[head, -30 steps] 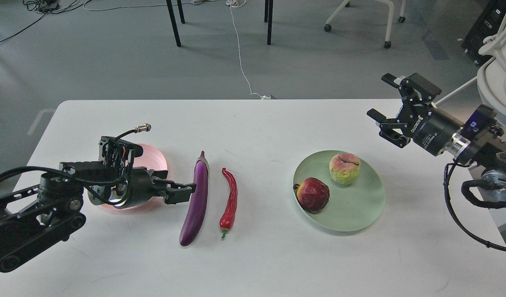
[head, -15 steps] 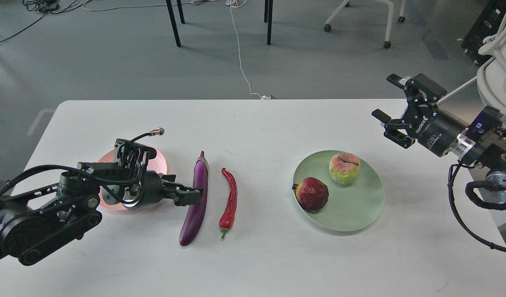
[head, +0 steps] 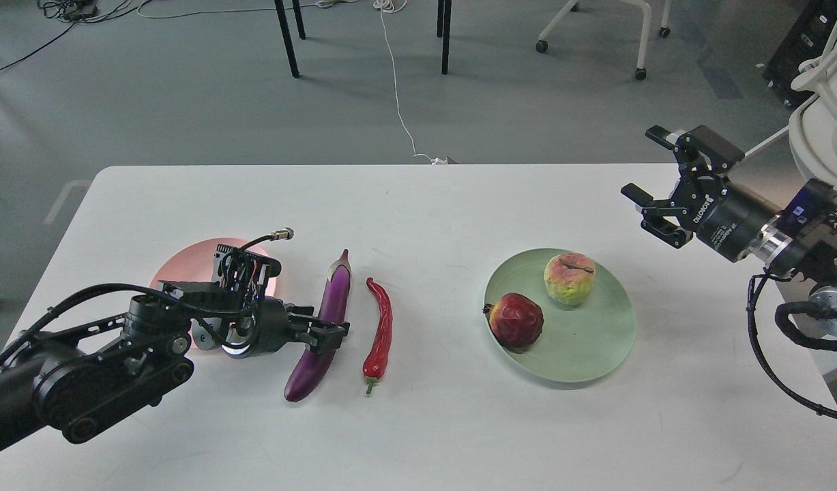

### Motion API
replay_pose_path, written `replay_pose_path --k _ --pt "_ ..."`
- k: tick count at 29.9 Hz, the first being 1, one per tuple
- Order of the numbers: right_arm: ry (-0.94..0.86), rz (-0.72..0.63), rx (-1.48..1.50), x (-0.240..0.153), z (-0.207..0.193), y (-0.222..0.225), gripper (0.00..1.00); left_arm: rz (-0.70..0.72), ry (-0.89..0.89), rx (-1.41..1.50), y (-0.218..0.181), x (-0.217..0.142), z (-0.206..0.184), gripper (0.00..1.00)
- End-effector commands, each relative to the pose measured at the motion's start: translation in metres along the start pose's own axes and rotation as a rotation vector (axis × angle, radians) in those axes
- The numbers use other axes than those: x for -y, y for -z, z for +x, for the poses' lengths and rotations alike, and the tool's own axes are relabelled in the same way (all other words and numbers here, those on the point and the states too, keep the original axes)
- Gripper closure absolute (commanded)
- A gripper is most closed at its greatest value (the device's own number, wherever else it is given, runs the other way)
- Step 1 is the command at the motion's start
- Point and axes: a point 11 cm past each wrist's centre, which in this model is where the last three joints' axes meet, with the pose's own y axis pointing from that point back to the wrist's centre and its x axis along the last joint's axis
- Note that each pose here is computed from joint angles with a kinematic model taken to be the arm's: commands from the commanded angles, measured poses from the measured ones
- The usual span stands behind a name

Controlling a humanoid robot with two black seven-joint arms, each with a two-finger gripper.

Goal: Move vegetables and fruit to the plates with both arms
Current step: 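Lift the eggplant and lay it on the pink plate, release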

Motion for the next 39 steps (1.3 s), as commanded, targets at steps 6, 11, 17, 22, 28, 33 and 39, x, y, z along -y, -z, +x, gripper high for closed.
replay_pose_path --k 6,11,17,22,28,33,39 --pt "-0.001 -0.002 0.001 -0.001 0.0 -0.001 0.02 0.009 -0.022 0.004 0.0 -0.003 0.012 0.87" --pt "-0.001 0.0 0.0 0.0 0.0 0.0 0.02 0.004 -0.089 -0.036 0.012 -0.031 0.049 0.86" --pt "-0.003 0.004 0.001 0.0 0.001 0.001 0.02 0.064 -0.123 -0.034 0.057 -0.075 0.066 0.84" --pt "-0.004 0.005 0.001 0.0 0.001 0.001 0.02 0.19 -0.119 -0.1 0.114 -0.098 0.053 0.76" --pt "-0.002 0.006 0.001 0.0 0.0 0.001 0.02 0.252 -0.092 -0.153 0.141 -0.102 0.031 0.42" --pt "-0.002 0.006 0.001 0.0 0.0 0.001 0.02 0.265 -0.068 -0.135 0.147 -0.104 0.02 0.19" --pt "-0.003 0.008 0.001 0.0 0.001 0.002 0.02 0.27 -0.081 -0.134 0.149 -0.111 0.026 0.02"
